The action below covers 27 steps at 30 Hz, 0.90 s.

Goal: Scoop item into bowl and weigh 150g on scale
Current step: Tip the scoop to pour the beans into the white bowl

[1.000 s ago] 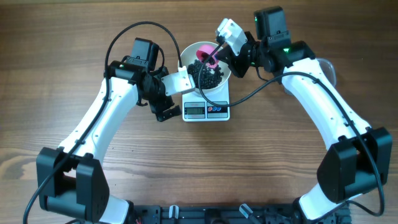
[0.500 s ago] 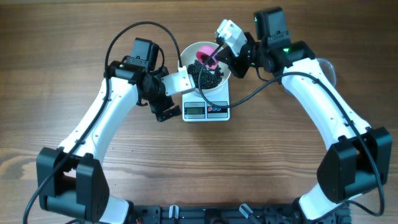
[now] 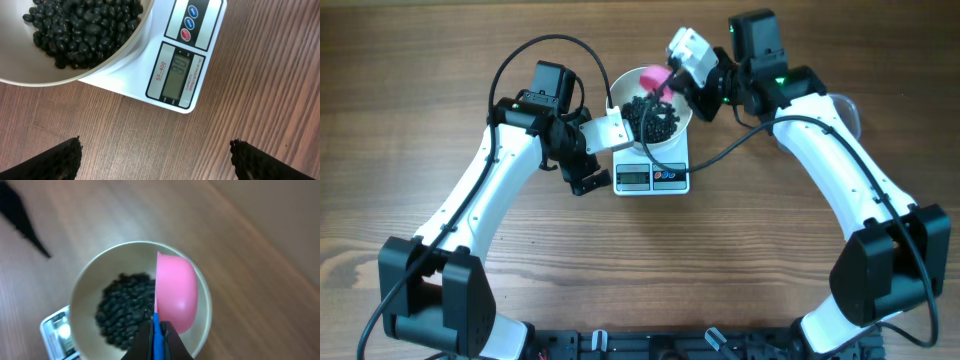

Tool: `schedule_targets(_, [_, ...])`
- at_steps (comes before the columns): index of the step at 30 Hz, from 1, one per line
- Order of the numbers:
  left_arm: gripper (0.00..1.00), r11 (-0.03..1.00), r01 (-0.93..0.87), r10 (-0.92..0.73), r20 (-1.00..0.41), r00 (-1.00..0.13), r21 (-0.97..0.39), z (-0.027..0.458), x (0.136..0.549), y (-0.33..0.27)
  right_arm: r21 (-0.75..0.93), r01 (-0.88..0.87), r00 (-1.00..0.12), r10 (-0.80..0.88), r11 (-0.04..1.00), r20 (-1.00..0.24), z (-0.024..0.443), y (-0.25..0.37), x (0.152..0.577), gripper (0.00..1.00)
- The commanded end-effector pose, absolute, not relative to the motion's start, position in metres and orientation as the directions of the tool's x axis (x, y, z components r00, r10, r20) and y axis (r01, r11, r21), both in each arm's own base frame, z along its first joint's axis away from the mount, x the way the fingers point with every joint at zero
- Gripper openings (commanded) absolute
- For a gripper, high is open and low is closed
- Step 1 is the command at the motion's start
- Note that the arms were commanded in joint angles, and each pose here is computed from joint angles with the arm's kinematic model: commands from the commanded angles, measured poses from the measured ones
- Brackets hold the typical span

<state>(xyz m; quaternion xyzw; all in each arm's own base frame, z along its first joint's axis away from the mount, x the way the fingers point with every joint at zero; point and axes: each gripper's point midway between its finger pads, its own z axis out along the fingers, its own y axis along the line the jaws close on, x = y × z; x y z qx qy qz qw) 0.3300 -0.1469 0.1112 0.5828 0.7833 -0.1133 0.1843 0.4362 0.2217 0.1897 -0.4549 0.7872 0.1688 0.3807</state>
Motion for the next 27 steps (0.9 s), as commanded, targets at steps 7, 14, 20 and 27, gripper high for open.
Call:
schedule_targets(7, [1.00,0.274,0.961,0.868,-0.438,-0.233,0.034,0.113,0.330,-0.150,-0.065,-0.885,-0.247,-0.582,0.461,-0.774,0.197,0.232,0.425,0.04])
schedule_targets(14, [1.00,0.274,0.961,0.868,-0.438,-0.233,0.034,0.113,0.330,-0.150,-0.061,-0.866,-0.280,-0.581,0.497,-0.765,0.194,0.227,0.429,0.04])
schedule_targets(20, [1.00,0.274,0.961,0.869,-0.438,-0.233,0.033,0.113,0.330,-0.150,-0.030,-0.903,-0.248,-0.579,0.428,-0.777,0.195,0.236,0.416,0.04])
schedule_targets(27, [1.00,0.274,0.961,0.868,-0.438,-0.233,0.034,0.113,0.330,-0.150,-0.049,-0.896,-0.256,-0.603,0.442,-0.756,0.190,0.230,0.418,0.04])
